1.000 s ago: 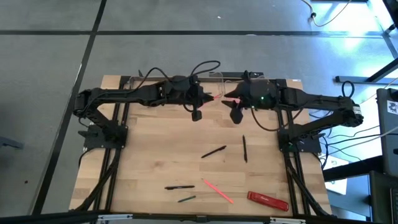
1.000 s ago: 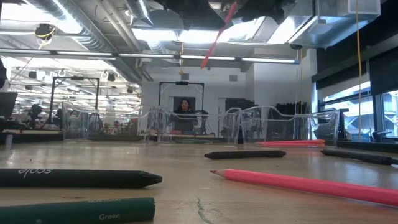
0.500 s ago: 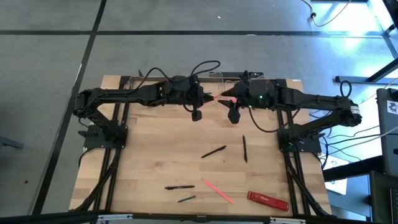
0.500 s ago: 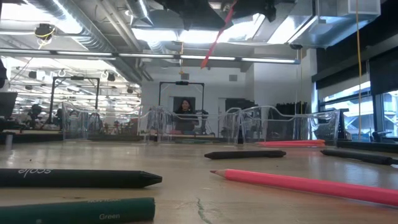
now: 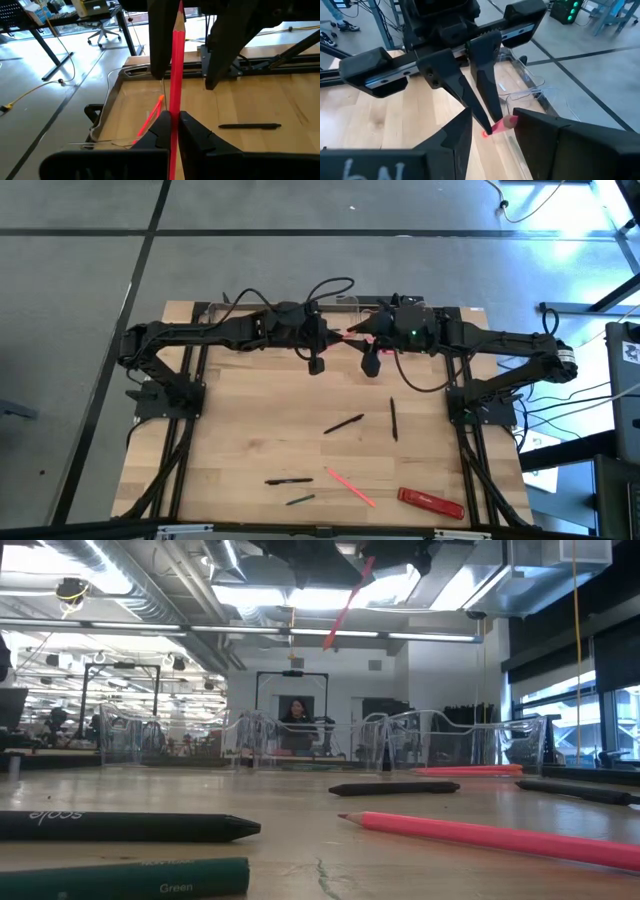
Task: Sort crayons/erasers/pens/pencils in bins
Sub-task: Put the pink pencil into the right transparent bin
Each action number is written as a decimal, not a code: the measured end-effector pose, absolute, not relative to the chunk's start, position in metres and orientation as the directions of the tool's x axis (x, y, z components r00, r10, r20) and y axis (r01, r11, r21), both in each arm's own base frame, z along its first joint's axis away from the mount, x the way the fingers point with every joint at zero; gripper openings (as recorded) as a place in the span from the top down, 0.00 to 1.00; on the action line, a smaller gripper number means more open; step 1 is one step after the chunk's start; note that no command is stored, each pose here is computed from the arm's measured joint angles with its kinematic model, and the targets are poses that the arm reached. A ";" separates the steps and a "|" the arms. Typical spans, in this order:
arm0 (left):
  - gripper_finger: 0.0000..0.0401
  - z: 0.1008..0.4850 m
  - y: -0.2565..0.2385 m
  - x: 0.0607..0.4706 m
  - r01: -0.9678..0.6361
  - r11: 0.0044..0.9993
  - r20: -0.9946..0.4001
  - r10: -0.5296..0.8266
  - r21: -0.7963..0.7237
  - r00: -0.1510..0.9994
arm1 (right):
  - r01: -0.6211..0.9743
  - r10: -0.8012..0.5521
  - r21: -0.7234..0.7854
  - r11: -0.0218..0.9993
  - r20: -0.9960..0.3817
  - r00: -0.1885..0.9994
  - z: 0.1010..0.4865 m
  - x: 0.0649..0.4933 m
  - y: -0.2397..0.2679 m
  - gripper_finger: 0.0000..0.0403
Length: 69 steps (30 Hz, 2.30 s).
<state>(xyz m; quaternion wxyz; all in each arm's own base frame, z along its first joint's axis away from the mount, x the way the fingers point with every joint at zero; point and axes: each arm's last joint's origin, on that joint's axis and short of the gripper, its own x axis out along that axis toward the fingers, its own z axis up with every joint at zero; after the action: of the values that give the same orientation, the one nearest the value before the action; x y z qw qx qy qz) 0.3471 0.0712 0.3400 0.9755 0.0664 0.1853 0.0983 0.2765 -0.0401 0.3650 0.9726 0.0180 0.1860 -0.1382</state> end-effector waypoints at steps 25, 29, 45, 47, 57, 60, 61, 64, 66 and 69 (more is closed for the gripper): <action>0.95 0.340 0.071 0.347 -0.174 0.971 -0.349 0.222 0.166 0.910 | 0.269 -0.264 -0.040 0.962 -0.372 0.890 0.365 0.276 -0.040 0.91; 0.90 0.340 0.071 0.347 -0.176 0.970 -0.347 0.225 0.167 0.910 | 0.269 -0.264 -0.040 0.962 -0.372 0.890 0.365 0.276 -0.040 0.91; 0.77 0.346 0.072 0.341 -0.258 0.946 -0.339 0.313 0.197 0.887 | 0.424 -0.419 -0.086 0.902 -0.421 0.804 0.362 0.265 -0.050 0.92; 0.77 0.346 0.071 0.339 -0.261 0.944 -0.344 0.318 0.200 0.884 | 0.462 -0.458 -0.108 0.880 -0.446 0.769 0.361 0.260 -0.055 0.92; 0.77 0.342 0.069 0.331 -0.244 0.948 -0.429 0.311 0.204 0.848 | 0.589 -0.579 -0.243 0.771 -0.652 0.490 0.346 0.223 -0.096 0.92; 0.77 0.342 0.067 0.331 -0.237 0.950 -0.431 0.304 0.203 0.850 | 0.602 -0.554 -0.246 0.759 -0.729 0.401 0.335 0.217 -0.111 0.92; 0.77 0.342 0.066 0.332 -0.234 0.951 -0.431 0.302 0.204 0.850 | 0.610 -0.552 -0.253 0.751 -0.748 0.370 0.331 0.216 -0.115 0.92; 0.77 0.342 0.063 0.332 -0.226 0.953 -0.431 0.295 0.203 0.853 | 0.614 -0.528 -0.279 0.739 -0.806 0.269 0.316 0.216 -0.129 0.92; 0.77 0.342 0.062 0.332 -0.222 0.954 -0.431 0.291 0.203 0.854 | 0.592 -0.524 -0.310 0.744 -0.820 0.230 0.308 0.220 -0.138 0.92; 0.77 0.342 0.060 0.333 -0.217 0.955 -0.431 0.286 0.203 0.856 | 0.550 -0.523 -0.362 0.753 -0.836 0.167 0.293 0.227 -0.150 0.91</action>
<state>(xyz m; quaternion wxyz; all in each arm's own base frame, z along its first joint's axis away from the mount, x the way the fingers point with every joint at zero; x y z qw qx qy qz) 0.3327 0.0602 0.3423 0.9605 0.0735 0.2342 0.1311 0.2272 -0.1497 0.2934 0.7638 0.0122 0.5415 -0.3511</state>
